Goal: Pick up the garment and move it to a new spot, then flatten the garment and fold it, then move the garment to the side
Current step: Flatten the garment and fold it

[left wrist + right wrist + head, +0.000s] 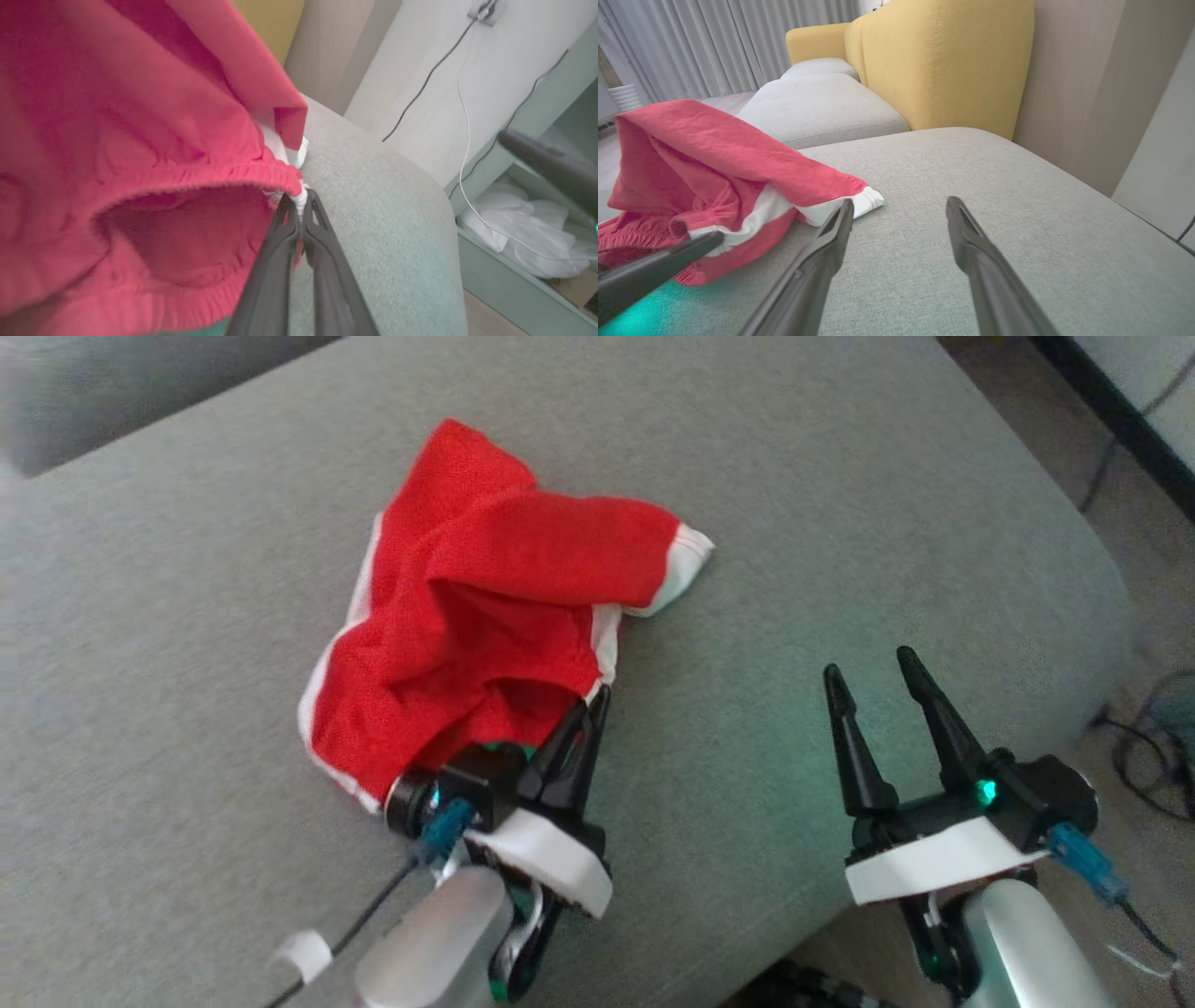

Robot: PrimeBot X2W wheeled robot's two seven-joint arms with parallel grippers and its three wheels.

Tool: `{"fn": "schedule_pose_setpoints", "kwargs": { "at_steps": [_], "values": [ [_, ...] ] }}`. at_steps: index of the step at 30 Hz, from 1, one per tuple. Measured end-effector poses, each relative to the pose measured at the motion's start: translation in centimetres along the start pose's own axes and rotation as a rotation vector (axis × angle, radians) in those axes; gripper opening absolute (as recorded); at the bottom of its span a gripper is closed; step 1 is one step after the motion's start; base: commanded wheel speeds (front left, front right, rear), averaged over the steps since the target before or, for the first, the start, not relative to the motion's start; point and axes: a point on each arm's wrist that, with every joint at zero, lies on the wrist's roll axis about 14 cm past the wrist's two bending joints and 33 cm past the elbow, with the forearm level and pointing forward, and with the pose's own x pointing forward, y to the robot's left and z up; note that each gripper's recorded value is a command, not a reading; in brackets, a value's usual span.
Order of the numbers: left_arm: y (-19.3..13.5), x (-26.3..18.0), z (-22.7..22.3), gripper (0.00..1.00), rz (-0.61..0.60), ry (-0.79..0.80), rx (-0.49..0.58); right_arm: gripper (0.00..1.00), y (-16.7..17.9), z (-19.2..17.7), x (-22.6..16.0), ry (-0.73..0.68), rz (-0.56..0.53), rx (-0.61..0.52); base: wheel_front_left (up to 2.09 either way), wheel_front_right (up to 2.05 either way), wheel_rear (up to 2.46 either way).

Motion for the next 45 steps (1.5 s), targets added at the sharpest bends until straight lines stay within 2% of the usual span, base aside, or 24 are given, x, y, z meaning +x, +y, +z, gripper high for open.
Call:
{"fn": "schedule_pose_setpoints", "kwargs": {
  "at_steps": [4,9,18,25,35,45],
  "values": [
    [0.6,-2.3,0.7,0.00,0.071,-0.046,-0.022,1.00,1.0,-0.4,0.1,0.006,0.044,0.003,0.00,0.00,0.00],
    [3.0,-6.6,1.9,0.00,0.228,-0.117,-0.005,1.00,3.1,-2.4,-0.2,0.061,0.133,0.005,0.00,0.00,0.00],
    [9.5,-17.8,4.4,0.00,0.565,-0.195,0.173,1.00,9.1,-4.7,0.4,0.126,0.374,-0.029,0.00,0.00,0.00],
    [11.6,-24.1,6.3,0.00,0.729,-0.233,0.271,1.00,12.8,-6.9,-0.6,0.194,0.529,-0.068,0.00,0.00,0.00],
    [11.7,-26.3,7.6,0.00,0.778,-0.275,0.299,1.00,15.0,-9.6,-2.6,0.293,0.635,-0.088,0.00,0.00,0.00],
    [11.9,-25.9,6.5,0.00,0.771,-0.255,0.274,1.00,16.1,-10.4,-1.4,0.316,0.670,-0.110,0.00,0.00,0.00]
  ]
}}
